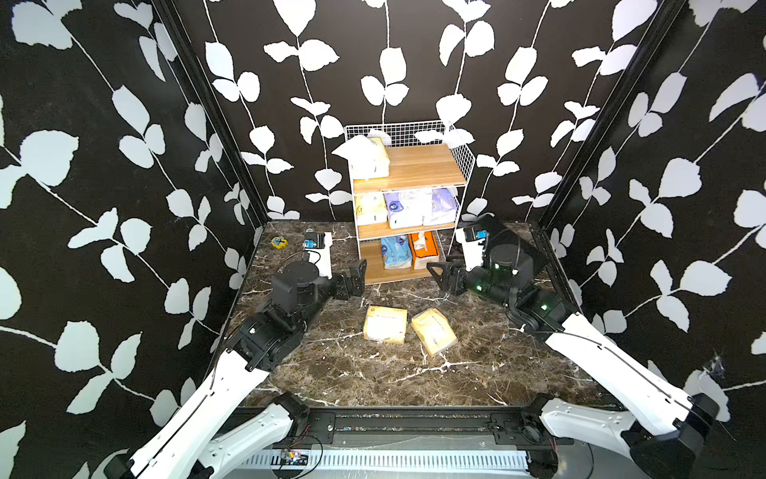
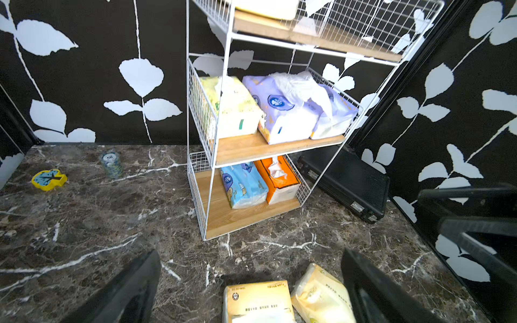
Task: Remove the tissue boxes from the shelf
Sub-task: Pick up a box of tissues from the shelf.
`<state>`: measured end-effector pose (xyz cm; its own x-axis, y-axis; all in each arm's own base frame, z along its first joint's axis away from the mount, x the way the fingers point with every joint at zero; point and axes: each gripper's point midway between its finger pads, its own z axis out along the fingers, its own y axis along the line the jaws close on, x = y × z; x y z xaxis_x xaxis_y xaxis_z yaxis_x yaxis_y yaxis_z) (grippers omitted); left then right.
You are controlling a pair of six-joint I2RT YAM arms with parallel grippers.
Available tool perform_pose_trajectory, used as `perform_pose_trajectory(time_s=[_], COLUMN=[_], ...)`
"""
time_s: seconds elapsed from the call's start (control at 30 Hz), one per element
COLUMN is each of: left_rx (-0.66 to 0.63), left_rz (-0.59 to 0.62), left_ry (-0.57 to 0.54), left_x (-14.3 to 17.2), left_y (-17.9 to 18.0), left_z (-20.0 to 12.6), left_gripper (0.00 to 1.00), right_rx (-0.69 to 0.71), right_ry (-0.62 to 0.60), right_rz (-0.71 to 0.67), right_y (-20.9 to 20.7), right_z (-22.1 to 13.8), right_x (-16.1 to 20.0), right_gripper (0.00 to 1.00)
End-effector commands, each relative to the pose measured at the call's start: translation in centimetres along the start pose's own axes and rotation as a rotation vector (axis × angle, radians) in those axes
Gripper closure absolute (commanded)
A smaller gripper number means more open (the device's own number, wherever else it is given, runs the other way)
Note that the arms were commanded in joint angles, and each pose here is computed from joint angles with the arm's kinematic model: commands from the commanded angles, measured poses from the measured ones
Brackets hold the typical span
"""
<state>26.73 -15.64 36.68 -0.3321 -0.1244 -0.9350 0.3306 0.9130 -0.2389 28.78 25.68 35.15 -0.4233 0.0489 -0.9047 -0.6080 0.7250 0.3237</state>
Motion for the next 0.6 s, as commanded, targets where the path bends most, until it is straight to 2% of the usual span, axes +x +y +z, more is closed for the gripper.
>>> perform_pose_trajectory(time_s=[0.0, 0.17, 0.37, 0.57], left_rx=[0.026, 0.032, 0.060, 0.091], left_rz=[0.040, 0.039, -0.070, -0.020], left_ry=[0.004, 0.031, 0.031, 0.065], left_x=[-1.3, -2.1, -2.3, -2.5], left_y=[-0.9, -1.0, 0.9, 0.5], left_z=[0.4, 1.7, 3.0, 4.5], left_gripper=[0.01, 0.01, 0.01, 0.01], right_rx=[-0.069, -0.108, -0.097, -0.077], right_ry=[-0.062, -0.151, -0.211, -0.248], right_rz=[-0.027, -0.051, -0.060, -0.063], right_y=[1.8, 3.3, 3.8, 3.9], right_z=[-1.0, -2.2, -1.7, 0.1], right_x=[-3.7, -8.7, -13.1, -16.6], right_gripper=[0.31, 0.30, 0.30, 0.31])
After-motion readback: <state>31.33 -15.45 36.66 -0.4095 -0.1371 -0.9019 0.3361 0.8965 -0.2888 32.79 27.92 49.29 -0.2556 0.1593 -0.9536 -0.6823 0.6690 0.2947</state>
